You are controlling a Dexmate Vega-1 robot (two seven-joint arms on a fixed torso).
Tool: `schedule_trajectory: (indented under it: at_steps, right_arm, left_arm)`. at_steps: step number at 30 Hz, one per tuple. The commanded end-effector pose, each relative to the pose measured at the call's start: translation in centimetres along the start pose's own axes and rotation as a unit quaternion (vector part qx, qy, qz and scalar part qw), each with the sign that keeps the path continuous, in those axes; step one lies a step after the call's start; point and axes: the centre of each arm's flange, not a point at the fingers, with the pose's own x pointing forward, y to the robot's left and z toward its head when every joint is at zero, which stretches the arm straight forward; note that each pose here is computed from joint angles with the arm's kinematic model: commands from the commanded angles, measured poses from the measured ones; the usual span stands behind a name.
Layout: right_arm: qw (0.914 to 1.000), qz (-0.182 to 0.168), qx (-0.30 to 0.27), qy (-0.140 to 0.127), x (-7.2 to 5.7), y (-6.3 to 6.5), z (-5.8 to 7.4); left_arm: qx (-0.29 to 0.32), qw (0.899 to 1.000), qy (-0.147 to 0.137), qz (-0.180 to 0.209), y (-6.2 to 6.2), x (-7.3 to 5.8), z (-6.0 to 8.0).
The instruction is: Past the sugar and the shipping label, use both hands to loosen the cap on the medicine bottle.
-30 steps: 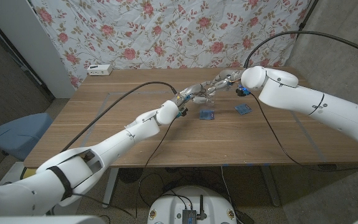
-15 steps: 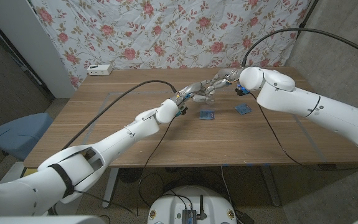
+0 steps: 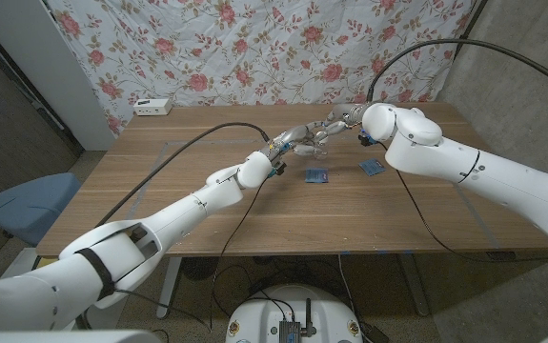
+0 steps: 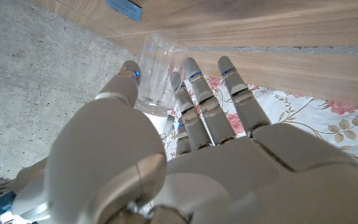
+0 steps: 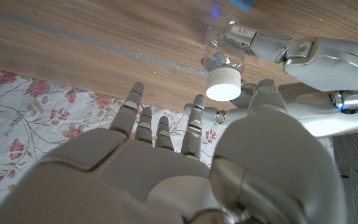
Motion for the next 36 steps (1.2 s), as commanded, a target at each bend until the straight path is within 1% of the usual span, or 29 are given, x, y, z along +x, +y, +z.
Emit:
schedule_trajectory:
  at_steps: [1, 11, 20, 36]
  right_arm:
    - [0.9999, -0.007, -0.006, 0.013, 0.31, 0.04, 0.32]
    - [0.9998, -0.013, -0.008, 0.015, 0.74, 0.07, 0.78]
    - [0.9996, -0.022, -0.005, 0.017, 0.92, 0.08, 0.78]
    - [0.9992, -0.033, -0.001, 0.022, 1.01, 0.2, 0.66]
  left_arm:
    - [-0.001, 1.0, -0.002, -0.001, 0.11, 0.4, -0.41]
    - [-0.001, 1.0, -0.003, -0.003, 0.37, 0.69, -0.71]
    - [-0.002, 1.0, -0.004, -0.004, 0.36, 0.97, -0.85]
    - [-0.002, 1.0, -0.006, -0.006, 0.34, 1.04, -0.79]
